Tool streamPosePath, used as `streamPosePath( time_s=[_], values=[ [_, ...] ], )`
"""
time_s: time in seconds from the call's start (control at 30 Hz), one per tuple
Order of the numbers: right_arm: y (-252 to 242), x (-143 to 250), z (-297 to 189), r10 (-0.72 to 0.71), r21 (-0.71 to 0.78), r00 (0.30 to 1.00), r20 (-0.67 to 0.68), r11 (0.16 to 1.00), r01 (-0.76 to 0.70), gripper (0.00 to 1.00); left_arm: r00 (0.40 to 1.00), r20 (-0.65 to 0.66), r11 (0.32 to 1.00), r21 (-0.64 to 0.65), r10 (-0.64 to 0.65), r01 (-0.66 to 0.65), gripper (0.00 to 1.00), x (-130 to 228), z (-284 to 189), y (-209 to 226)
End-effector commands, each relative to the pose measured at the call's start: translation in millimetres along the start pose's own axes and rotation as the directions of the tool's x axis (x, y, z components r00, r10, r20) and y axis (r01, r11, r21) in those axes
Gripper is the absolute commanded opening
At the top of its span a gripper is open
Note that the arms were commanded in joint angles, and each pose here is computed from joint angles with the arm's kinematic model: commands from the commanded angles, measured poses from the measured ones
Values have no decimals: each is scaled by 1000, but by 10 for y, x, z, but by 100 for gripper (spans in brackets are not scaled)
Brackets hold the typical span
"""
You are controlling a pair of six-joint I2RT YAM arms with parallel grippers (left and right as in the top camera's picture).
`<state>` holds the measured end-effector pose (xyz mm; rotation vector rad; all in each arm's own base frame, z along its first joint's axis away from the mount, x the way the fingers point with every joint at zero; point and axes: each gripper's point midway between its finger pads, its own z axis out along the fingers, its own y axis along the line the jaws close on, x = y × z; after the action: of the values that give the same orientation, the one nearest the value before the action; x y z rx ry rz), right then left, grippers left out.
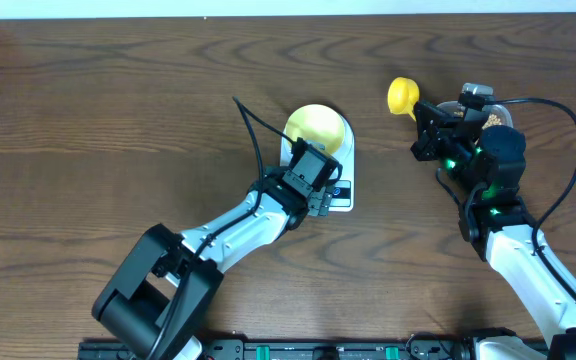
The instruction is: Scoop item into bowl and weigh 50g on scale
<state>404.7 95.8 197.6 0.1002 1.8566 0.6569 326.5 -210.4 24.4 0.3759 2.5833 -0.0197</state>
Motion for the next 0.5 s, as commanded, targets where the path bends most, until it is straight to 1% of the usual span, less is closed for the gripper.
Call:
streamPosePath(
  time_s=[0.0,0.27,0.47],
  values=[
    [9,-63,8,5,-5,1000,11,1000,-5,1,1000,16,1000,-25,-4,5,93,-23,-41,69],
    [9,-63,8,5,-5,1000,11,1000,-5,1,1000,22,1000,-22,-5,6,93,-39,-60,65],
    [8,-63,8,6,-5,1000,11,1000,-5,1,998,60,1000,-9,-16,17,93,-140,-200,68]
  ],
)
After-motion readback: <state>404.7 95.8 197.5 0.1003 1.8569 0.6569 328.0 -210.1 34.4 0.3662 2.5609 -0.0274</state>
